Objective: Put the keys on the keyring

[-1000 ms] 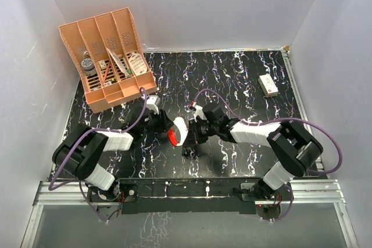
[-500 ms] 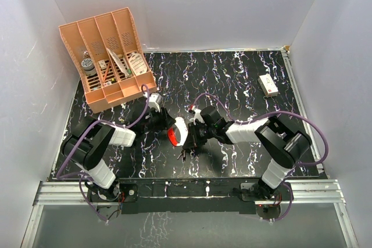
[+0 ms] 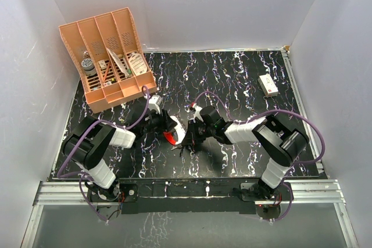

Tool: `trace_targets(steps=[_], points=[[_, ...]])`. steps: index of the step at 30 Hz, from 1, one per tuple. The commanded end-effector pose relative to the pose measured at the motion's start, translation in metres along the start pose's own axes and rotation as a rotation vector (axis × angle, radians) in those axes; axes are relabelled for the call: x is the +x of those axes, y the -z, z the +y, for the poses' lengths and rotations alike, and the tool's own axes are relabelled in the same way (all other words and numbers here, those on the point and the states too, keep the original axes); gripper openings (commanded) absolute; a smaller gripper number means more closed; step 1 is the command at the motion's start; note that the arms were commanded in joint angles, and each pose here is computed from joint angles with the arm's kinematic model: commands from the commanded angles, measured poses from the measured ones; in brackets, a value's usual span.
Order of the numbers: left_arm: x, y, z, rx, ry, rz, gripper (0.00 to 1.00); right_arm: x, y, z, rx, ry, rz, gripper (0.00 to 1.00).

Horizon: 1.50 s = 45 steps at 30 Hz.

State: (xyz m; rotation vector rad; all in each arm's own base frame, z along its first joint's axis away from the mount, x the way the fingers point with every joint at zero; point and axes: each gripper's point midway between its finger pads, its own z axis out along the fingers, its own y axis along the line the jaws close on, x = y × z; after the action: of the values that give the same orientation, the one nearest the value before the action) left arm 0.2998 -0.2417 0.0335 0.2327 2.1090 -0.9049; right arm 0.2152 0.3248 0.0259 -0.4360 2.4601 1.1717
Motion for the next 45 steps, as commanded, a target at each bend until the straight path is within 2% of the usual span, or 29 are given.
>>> trace_targets(steps=[1,8,13,16,22,31,45], points=[[0.002,0.005,-0.005,0.031,0.010,-0.001,0.41,-0.015,0.002,-0.018,0.089,0.011,-0.086,0.00],[0.000,0.012,-0.008,0.030,0.022,-0.020,0.40,-0.026,0.009,-0.011,0.080,0.032,-0.120,0.00],[-0.031,0.023,-0.015,0.004,-0.020,-0.094,0.40,-0.029,0.020,-0.001,0.063,0.063,-0.135,0.00],[-0.048,0.030,-0.022,-0.002,-0.047,-0.129,0.41,-0.030,0.027,-0.008,0.115,0.073,-0.143,0.00],[-0.065,0.043,-0.021,-0.059,-0.057,-0.172,0.42,-0.035,0.038,0.002,0.089,0.104,-0.160,0.00],[-0.061,0.038,-0.012,-0.096,-0.019,-0.158,0.43,-0.070,0.048,0.025,0.090,0.204,-0.179,0.00],[-0.036,0.022,0.018,-0.153,0.010,-0.101,0.44,-0.086,0.011,0.019,0.094,0.204,-0.098,0.00]])
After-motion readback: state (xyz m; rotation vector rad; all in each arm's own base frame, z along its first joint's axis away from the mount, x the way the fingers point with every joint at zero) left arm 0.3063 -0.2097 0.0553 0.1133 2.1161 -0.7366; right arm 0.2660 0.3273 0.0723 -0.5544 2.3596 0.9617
